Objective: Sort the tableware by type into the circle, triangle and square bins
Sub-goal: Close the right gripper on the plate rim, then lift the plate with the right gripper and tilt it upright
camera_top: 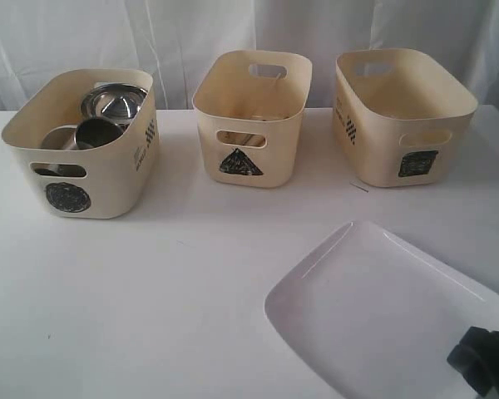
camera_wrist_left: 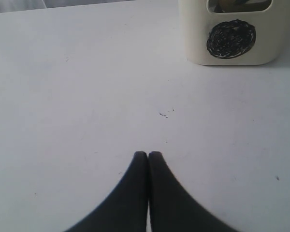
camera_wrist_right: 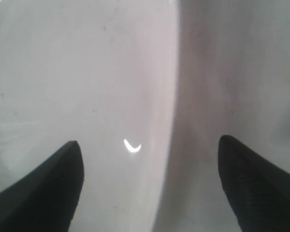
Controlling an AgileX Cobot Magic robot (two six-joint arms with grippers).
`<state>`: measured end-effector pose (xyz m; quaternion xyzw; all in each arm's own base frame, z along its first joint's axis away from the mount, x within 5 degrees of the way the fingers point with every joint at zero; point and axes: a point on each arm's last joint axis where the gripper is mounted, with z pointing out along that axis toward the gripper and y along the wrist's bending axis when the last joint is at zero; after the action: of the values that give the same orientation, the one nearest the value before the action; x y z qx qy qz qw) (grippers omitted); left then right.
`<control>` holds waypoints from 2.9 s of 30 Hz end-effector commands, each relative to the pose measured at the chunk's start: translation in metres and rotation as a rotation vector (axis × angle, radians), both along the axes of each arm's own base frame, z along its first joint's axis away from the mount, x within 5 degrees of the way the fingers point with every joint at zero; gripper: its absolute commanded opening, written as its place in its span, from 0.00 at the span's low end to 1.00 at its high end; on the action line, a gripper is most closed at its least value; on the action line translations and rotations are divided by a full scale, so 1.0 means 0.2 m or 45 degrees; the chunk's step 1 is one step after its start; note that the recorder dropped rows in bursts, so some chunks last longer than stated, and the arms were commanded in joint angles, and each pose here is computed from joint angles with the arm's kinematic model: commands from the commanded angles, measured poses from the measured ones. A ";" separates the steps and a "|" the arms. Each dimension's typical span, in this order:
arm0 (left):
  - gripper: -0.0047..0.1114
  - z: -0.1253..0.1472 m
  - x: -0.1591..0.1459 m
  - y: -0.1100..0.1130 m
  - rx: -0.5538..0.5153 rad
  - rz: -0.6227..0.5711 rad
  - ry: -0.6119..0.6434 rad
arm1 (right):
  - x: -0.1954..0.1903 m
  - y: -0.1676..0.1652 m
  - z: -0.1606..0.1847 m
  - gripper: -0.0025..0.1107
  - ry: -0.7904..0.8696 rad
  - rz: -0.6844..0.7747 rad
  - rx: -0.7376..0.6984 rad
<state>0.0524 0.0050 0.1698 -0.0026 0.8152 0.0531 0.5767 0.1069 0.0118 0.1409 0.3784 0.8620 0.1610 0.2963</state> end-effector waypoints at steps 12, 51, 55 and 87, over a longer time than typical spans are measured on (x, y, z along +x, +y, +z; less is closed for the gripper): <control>0.04 -0.01 0.00 0.00 -0.012 0.003 0.004 | 0.00 0.00 0.00 0.65 -0.022 0.017 -0.002; 0.04 -0.01 0.00 0.00 -0.012 0.003 0.004 | 0.18 0.09 -0.15 0.16 -0.050 0.122 0.134; 0.04 -0.01 0.00 0.00 -0.012 0.003 0.004 | 0.20 0.10 -0.12 0.02 -0.129 0.143 0.159; 0.04 -0.01 0.00 0.00 -0.012 0.003 0.004 | 0.19 0.03 0.46 0.02 -0.589 0.321 -0.301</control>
<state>0.0524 0.0050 0.1696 -0.0026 0.8157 0.0530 0.5760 0.1427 0.0207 0.2055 0.2089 0.8360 0.1942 0.4688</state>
